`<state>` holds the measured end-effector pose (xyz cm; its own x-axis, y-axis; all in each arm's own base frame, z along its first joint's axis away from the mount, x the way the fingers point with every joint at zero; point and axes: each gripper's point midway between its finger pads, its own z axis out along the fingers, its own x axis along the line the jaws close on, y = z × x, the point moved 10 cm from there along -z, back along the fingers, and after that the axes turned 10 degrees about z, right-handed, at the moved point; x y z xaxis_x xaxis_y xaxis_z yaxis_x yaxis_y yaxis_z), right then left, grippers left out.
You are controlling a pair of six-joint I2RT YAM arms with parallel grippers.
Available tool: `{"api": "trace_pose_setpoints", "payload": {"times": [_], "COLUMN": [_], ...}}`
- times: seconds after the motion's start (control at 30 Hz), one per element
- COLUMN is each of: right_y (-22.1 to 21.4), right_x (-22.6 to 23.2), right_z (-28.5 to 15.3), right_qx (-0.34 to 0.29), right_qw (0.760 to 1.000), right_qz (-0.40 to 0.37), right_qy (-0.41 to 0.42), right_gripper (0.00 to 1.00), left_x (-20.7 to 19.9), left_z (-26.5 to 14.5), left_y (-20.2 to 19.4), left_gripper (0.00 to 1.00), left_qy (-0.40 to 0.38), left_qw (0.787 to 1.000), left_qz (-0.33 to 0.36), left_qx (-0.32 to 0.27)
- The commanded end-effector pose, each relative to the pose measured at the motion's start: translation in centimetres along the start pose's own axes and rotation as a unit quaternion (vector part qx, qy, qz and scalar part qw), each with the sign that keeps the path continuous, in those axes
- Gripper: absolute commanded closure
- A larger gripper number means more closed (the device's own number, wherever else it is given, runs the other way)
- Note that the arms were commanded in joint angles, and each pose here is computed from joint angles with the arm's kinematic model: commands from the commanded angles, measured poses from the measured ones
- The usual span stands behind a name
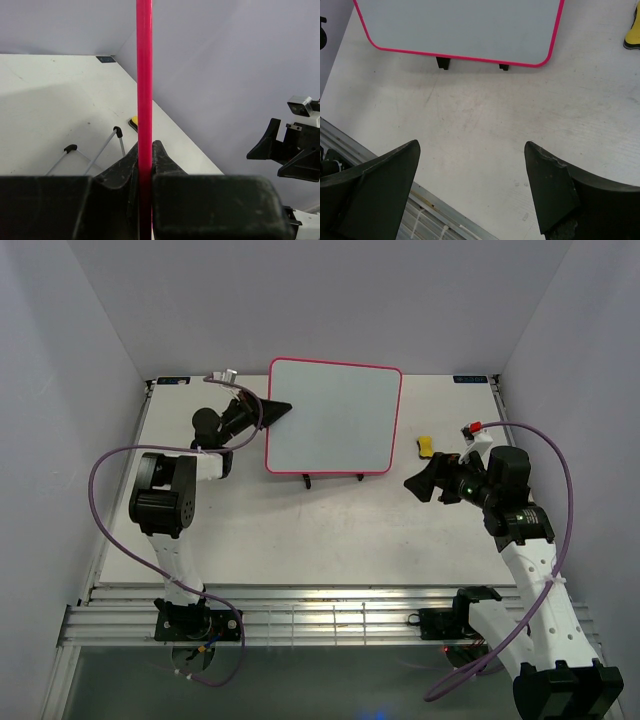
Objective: Erase the whiteboard
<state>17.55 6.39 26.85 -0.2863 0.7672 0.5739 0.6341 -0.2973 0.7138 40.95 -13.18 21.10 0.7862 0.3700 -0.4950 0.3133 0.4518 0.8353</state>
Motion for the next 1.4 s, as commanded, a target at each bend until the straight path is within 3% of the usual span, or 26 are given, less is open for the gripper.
{"api": "trace_pose_setpoints", "payload": {"times": [0.0,0.43,0.93,1.37], "right_y": [0.7,0.5,0.4,0.3], "right_x": [0.5,0.6,1.0,1.4], "right_z": [0.0,0.2,0.4,0.6], "right_qx": [-0.016,-0.006,0.0,0.007], "right_qw": [0.999,0.999,0.998,0.997], "right_qz": [-0.022,-0.024,-0.031,-0.038], "right_qy": [0.021,0.029,0.054,0.074], "right_gripper": [0.1,0.1,0.1,0.1], "left_x": [-5.9,-3.0,1.7,4.9], "left_z": [0.8,1.8,-0.1,-1.2], "left_y": [7.5,7.1,5.0,2.7], "left_gripper": [1.0,1.0,1.0,1.0], "left_qy": [-0.118,-0.116,-0.09,-0.091], "left_qw": [0.966,0.967,0.978,0.967], "left_qz": [0.169,0.172,0.16,0.231], "left_qx": [-0.158,-0.15,-0.104,-0.06]}}
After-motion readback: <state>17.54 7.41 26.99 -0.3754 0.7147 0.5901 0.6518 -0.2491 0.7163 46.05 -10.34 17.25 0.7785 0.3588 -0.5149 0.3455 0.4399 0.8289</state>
